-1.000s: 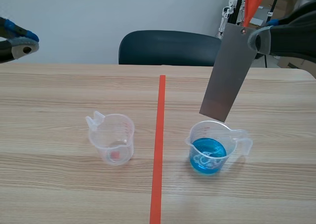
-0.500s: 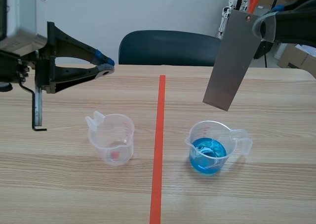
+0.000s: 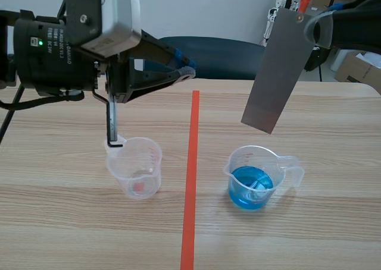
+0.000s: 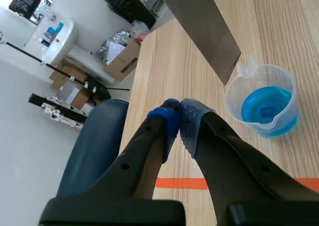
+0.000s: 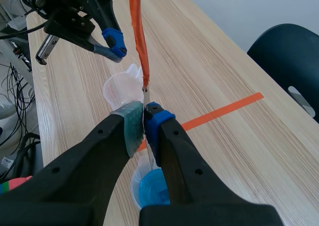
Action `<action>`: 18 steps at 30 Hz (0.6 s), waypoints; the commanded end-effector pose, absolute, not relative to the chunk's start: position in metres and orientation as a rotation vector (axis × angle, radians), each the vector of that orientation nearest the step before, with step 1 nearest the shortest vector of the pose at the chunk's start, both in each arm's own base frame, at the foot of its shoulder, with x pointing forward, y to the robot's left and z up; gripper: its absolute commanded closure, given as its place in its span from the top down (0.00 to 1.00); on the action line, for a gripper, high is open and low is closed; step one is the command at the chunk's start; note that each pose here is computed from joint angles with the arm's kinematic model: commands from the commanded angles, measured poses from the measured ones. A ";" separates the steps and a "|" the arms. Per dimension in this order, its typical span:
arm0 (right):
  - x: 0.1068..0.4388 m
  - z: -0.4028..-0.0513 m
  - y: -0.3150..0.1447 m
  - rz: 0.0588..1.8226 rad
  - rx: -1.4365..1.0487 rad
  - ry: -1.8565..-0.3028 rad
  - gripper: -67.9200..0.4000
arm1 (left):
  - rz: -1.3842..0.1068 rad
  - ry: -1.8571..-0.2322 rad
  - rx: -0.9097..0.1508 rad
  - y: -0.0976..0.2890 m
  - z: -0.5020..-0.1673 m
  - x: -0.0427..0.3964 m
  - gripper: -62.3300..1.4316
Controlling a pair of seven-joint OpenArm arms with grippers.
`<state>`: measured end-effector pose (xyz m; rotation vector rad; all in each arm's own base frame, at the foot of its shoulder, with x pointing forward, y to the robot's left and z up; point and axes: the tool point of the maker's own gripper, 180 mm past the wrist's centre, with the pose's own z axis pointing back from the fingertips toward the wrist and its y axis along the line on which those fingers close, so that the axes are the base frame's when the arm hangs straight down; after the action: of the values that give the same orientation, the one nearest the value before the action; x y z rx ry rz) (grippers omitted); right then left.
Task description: Do the redox reaction experiment. raise the plate out of the solution
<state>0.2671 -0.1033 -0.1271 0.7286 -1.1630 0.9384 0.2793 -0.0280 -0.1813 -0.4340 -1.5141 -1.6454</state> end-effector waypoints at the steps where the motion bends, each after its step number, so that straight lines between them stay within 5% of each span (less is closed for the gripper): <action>1: 0.270 -0.116 -0.104 0.948 0.724 -1.193 0.02 | -1.635 -1.528 -0.461 -0.032 -0.178 0.278 0.07; 18: 0.270 -0.115 -0.103 0.936 0.736 -1.192 0.02 | -1.673 -1.495 -0.494 -0.066 -0.192 0.278 0.07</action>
<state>0.2669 -0.1034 -0.1280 0.7308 -1.1542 0.9339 0.2765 -0.0640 -0.1992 -0.4863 -1.4708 -1.6810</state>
